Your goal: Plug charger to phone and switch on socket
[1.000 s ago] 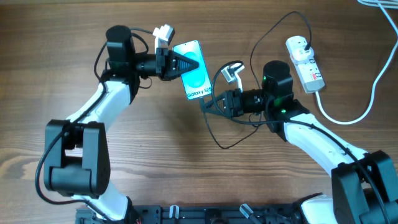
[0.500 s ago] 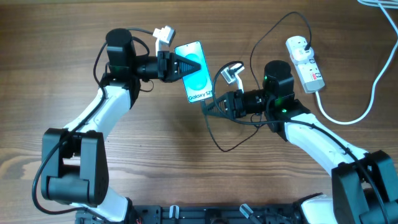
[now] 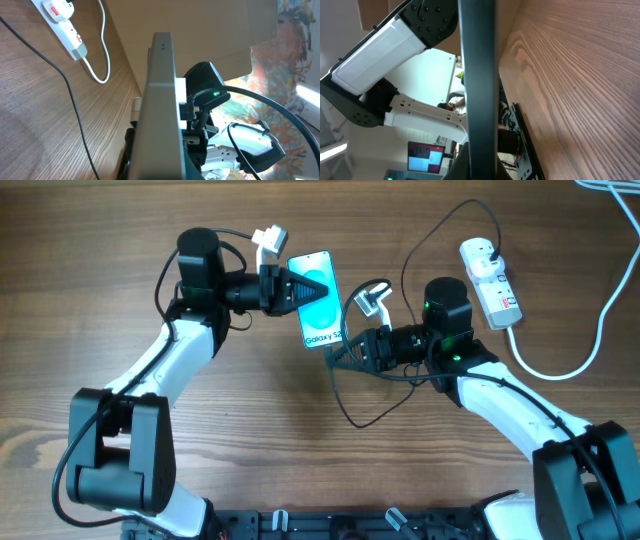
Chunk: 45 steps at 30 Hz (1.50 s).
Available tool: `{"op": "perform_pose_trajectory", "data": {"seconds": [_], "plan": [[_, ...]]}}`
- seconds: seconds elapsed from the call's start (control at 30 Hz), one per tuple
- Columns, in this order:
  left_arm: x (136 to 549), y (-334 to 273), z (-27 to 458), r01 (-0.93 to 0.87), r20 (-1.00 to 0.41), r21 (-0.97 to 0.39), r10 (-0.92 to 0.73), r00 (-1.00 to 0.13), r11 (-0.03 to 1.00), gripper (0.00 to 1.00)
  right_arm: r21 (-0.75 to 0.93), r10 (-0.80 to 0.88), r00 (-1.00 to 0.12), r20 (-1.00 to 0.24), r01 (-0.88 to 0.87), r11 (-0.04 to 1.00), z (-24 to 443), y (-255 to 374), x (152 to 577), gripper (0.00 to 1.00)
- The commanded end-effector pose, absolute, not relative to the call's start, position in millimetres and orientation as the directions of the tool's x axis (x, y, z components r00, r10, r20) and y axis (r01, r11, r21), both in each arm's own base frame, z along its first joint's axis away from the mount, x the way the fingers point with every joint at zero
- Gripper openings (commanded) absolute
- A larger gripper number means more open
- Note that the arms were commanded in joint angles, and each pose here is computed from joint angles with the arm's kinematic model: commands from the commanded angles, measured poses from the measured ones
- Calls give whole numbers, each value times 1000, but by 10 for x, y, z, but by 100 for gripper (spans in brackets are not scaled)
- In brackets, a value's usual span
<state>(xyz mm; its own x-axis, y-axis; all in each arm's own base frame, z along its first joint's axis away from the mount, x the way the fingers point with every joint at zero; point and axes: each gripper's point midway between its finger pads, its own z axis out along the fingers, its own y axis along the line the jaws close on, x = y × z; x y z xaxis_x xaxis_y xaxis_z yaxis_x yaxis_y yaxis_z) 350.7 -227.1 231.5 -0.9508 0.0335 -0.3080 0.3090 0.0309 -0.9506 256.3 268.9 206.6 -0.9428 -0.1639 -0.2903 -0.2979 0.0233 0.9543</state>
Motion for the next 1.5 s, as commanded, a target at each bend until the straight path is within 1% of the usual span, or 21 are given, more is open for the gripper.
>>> {"op": "perform_pose_trajectory", "data": {"seconds": [0.0, 0.1, 0.2, 0.33, 0.47, 0.63, 0.7, 0.83, 0.93, 0.97, 1.0, 1.1, 1.23, 1.3, 1.4, 1.47], "plan": [[2883, -2536, 2230, 259, -269, -963, 251, -930, -73, 4, 903, 15, -908, -420, -416, 105, 2307, 2711, 3063, 5], [2871, -2533, 2231, 260, -270, -963, 251, -930, -73, 4, 909, 13, -915, -404, -400, 112, 2276, 2708, 3057, 5], [2876, -2529, 2279, 300, -311, -950, 246, -918, -83, 4, 912, 7, -917, -399, -396, 109, 2272, 2709, 3044, 5], [2922, -2474, 2284, 303, -312, -950, 228, -922, -77, 4, 914, -11, -918, -396, -395, 96, 2279, 2711, 3007, 6], [3002, -2376, 2284, 305, -312, -950, 198, -929, -67, 4, 922, -16, -928, -373, -373, 105, 2237, 2707, 2993, 7], [3087, -2266, 2284, 304, -309, -951, 164, -937, -55, 4, 922, -21, -928, -371, -371, 112, 2205, 2704, 2985, 11], [3118, -2223, 2284, 305, -309, -951, 151, -939, -51, 4, 922, -21, -928, -371, -371, 112, 2205, 2704, 2985, 16], [3155, -2171, 2284, 306, -309, -951, 135, -941, -46, 4, 922, -21, -928, -372, -371, 112, 2206, 2704, 2986, 17], [3191, -2117, 2284, 307, -310, -951, 119, -943, -41, 4, 922, -20, -928, -372, -372, 112, 2205, 2704, 2986, 25], [3206, -2094, 2284, 309, -311, -950, 112, -944, -39, 4, 922, -21, -928, -371, -371, 112, 2205, 2704, 2985, 30], [3214, -2082, 2286, 314, -316, -949, 109, -943, -38, 4, 923, -21, -929, -369, -369, 113, 2201, 2704, 2985, 32], [3254, -2026, 2297, 330, -332, -943, 92, -939, -34, 4, 925, -24, -933, -360, -360, 118, 2177, 2701, 2976, 43], [3274, -1994, 2299, 362, -363, -932, 82, -928, -34, 4, 915, -36, -924, -382, -383, 128, 2128, 2695, 2960, 49], [3273, -1994, 2297, 392, -393, -919, 80, -916, -36, 4, 906, -41, -914, -403, -405, 128, 2122, 2694, 2956, 54], [3273, -1994, 2298, 446, -448, -894, 78, -890, -41, 4, 868, -65, -875, -481, -485, 109, 2133, 2696, 2923, 61], [3276, -1993, 2299, 527, -529, -848, 73, -845, -48, 4, 832, -102, -833, -543, -551, 66, 2157, 2697, 2847, 67]]}}
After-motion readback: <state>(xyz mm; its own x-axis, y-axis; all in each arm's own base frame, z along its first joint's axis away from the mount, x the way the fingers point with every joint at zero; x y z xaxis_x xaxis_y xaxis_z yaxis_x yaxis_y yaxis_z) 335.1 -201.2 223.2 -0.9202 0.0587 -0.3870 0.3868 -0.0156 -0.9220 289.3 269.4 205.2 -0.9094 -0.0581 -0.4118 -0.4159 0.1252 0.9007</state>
